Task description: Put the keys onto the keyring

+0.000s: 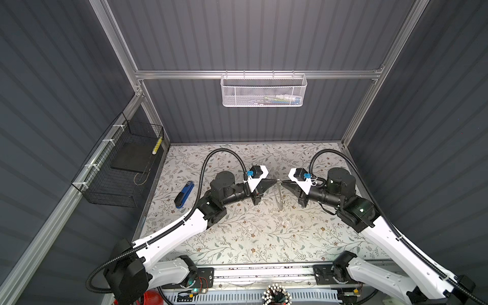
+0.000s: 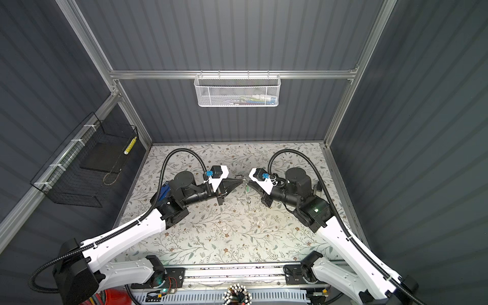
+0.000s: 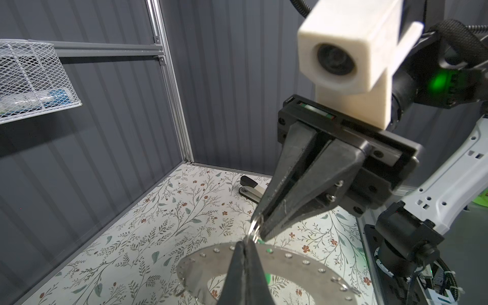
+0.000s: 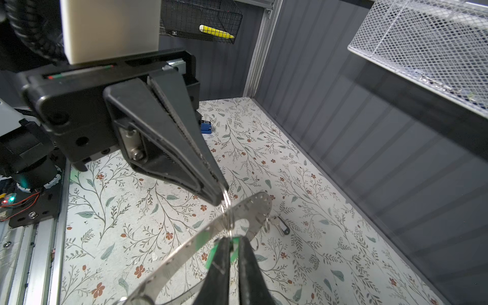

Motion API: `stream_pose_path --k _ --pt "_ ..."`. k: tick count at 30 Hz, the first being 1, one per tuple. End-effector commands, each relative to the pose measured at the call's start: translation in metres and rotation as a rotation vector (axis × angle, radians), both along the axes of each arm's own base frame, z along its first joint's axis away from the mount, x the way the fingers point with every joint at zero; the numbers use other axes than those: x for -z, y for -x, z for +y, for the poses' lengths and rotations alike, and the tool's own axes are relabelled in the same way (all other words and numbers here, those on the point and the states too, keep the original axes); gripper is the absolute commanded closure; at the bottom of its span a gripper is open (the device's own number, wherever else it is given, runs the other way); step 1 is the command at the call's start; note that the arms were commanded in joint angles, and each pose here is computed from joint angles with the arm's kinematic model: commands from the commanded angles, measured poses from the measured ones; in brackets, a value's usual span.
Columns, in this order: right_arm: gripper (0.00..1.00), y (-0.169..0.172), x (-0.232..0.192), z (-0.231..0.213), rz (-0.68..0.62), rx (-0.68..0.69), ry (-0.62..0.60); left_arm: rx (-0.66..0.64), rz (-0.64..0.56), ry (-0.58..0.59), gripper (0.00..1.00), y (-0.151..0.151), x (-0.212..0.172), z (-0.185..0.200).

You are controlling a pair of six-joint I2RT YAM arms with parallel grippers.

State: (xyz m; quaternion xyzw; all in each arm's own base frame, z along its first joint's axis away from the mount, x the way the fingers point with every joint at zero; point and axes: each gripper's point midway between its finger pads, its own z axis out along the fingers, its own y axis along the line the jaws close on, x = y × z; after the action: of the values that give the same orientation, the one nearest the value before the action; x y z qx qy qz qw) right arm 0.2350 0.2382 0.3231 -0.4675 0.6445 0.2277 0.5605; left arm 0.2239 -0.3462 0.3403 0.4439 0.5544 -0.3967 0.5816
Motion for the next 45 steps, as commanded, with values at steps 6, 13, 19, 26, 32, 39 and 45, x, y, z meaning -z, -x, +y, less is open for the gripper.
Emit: stream_pose_path --k 6,13,19,26,32,39,45 --pt "0.98 0.0 -0.004 0.005 -0.004 -0.015 -0.013 0.001 -0.017 0.044 1.0 0.001 -0.019 0.002" --pt "1.0 -0.001 0.008 0.008 0.002 0.015 0.011 -0.046 0.026 0.089 1.0 -0.008 -0.019 0.004" --pt "1.0 -0.005 0.014 0.012 -0.009 0.068 0.047 -0.07 0.031 0.098 1.0 -0.012 -0.017 0.005" --pt "1.0 -0.007 0.011 0.019 -0.015 0.106 0.055 -0.112 0.027 0.097 1.0 -0.017 -0.015 0.009" --pt "1.0 -0.008 0.004 0.028 -0.001 0.129 0.026 -0.163 0.009 0.098 1.0 -0.02 -0.012 0.01" --pt "1.0 -0.007 -0.004 0.037 0.032 0.138 -0.025 -0.226 -0.002 0.116 1.0 -0.026 -0.011 0.017" --pt "0.92 -0.005 -0.007 0.033 0.041 0.15 -0.021 -0.24 -0.005 0.119 1.0 -0.025 -0.009 0.022"
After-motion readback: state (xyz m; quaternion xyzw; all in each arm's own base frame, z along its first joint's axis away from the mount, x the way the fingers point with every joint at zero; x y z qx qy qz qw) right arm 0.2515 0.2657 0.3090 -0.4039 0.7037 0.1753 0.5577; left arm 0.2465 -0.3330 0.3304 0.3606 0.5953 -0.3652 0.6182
